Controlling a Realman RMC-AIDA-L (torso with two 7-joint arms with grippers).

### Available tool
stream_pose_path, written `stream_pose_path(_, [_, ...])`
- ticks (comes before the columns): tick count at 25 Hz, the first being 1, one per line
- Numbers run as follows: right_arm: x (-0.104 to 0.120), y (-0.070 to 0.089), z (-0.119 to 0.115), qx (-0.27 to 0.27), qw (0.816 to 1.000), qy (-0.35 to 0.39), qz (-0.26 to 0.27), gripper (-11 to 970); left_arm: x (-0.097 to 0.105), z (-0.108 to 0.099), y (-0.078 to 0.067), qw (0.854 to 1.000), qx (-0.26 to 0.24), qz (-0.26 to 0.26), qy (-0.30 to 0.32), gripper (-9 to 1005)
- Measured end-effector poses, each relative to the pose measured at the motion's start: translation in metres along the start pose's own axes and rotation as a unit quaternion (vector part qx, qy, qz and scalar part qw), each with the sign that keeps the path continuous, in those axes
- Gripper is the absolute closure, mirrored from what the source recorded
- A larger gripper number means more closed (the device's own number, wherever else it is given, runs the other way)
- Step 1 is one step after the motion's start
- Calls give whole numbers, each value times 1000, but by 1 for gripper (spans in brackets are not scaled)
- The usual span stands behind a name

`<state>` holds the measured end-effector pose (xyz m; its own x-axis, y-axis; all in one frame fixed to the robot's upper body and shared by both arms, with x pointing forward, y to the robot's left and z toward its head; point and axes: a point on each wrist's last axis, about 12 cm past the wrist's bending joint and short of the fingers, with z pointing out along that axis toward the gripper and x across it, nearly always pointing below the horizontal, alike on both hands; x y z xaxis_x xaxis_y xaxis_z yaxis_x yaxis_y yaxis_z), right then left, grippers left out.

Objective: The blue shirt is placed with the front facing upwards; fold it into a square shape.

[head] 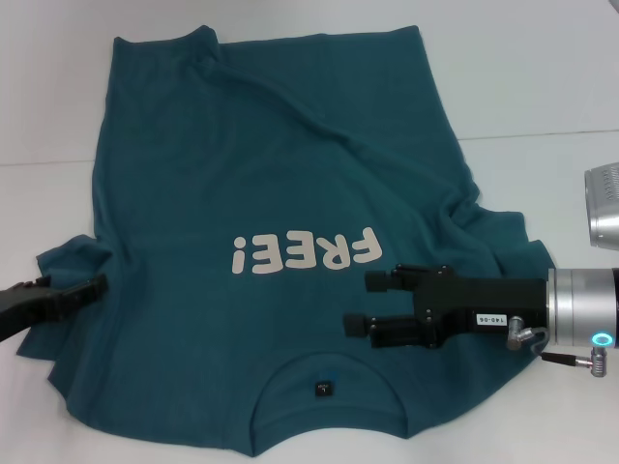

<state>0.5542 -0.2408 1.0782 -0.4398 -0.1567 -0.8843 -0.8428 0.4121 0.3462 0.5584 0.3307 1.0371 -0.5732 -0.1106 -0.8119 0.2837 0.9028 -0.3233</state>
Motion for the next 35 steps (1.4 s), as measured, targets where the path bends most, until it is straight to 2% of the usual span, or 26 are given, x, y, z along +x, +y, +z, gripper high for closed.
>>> stream_pose_path(14, [1, 0, 0, 1, 1000, 0, 1, 43, -1, 2, -3, 1000, 7, 11, 7, 173])
stream_pose_path(20, [1, 0, 0, 1, 1000, 0, 1, 43, -2, 1, -2, 1000, 2, 0, 3, 189])
stream_pose_path(35, [2, 0, -1, 2, 1000, 0, 2, 42, -5, 3, -1, 1000, -6, 1, 2, 774])
